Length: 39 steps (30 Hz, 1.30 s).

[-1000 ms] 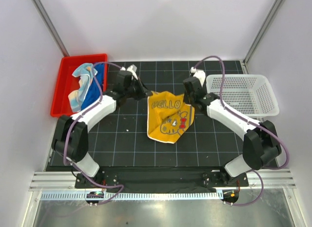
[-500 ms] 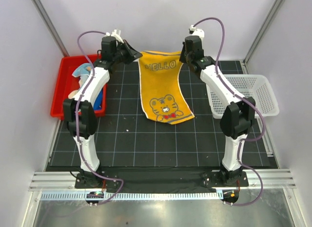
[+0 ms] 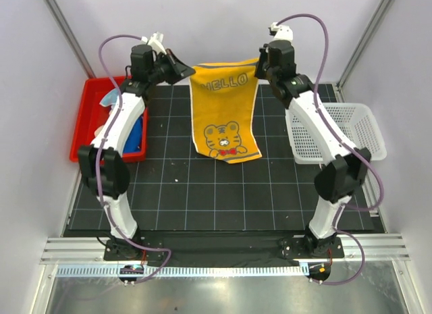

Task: Fold and stack the towels
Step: Flatten out the crumpled towel

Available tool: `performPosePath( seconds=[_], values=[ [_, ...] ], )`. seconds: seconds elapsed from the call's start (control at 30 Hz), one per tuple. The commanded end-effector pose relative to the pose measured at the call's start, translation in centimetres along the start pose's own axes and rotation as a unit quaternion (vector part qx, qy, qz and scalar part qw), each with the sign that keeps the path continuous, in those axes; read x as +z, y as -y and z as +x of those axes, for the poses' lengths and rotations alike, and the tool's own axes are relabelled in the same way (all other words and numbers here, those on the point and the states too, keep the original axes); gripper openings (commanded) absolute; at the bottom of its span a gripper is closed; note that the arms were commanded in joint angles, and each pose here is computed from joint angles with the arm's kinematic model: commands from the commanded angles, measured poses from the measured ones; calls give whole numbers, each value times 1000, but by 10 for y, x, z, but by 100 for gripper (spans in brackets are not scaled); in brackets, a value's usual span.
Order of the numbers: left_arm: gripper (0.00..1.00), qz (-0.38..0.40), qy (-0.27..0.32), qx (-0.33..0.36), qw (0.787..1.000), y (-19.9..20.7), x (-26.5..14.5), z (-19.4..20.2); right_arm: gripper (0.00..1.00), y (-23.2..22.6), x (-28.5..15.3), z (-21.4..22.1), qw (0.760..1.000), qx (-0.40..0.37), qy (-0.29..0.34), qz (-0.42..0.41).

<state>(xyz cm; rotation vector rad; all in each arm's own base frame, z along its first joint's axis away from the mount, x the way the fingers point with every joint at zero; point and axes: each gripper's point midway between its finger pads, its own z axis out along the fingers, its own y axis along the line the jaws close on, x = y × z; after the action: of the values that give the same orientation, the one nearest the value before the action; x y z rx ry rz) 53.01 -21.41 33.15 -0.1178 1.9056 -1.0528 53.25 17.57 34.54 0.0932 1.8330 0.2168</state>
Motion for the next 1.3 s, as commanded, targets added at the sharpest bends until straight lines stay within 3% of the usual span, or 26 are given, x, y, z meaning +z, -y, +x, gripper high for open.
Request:
performPosePath(
  seconds=[0.0, 0.03, 0.1, 0.13, 0.17, 0.33, 0.57, 0.7, 0.87, 1.0, 1.07, 1.1, 1.13, 1.23, 1.27],
  values=[
    [0, 50, 16, 53, 997, 62, -54, 1, 1, -11, -63, -56, 997, 10, 64, -51],
    [0, 45, 21, 67, 997, 65, -62, 7, 1, -16, -90, -72, 994, 14, 86, -70],
    [0, 61, 32, 89, 994, 95, -92, 19, 1, -15, -105, -52, 994, 6, 71, -84],
    [0, 46, 23, 85, 995, 83, -95, 38, 1, -14, -125, -46, 993, 4, 71, -95],
    [0, 69, 33, 98, 992, 109, -117, 44, 1, -19, -138, -44, 991, 4, 73, -109],
    [0, 88, 24, 118, 989, 130, -167, 95, 1, -29, -214, -27, 983, -16, 69, -167],
    [0, 128, 75, 129, 980, 170, -243, 91, 1, -41, -298, -43, 968, -1, 88, -234],
    [0, 109, 101, 133, 980, 173, -252, 75, 1, -45, -305, -56, 965, 7, 95, -243],
    [0, 29, 114, 133, 984, 144, -219, 59, 1, -46, -261, -50, 978, -23, 86, -188],
    [0, -23, 96, 105, 990, 100, -170, 51, 1, -50, -180, -16, 990, -62, 42, -119],
    [0, -48, 81, 82, 992, 62, -134, 46, 1, -41, -146, -9, 992, -43, 29, -111],
    [0, -51, 70, 67, 994, 49, -119, 48, 1, -40, -116, 15, 993, -42, 1, -106],
    [0, -64, 67, 59, 994, 25, -97, 47, 1, -34, -97, 10, 993, -28, 12, -114],
    [0, -58, 73, 50, 994, -4, -62, 35, 1, -27, -27, 53, 994, -19, -25, -104],
    [0, -73, 52, 37, 995, -34, -36, 46, 1, -23, -10, 49, 994, -14, -20, -103]
  ],
)
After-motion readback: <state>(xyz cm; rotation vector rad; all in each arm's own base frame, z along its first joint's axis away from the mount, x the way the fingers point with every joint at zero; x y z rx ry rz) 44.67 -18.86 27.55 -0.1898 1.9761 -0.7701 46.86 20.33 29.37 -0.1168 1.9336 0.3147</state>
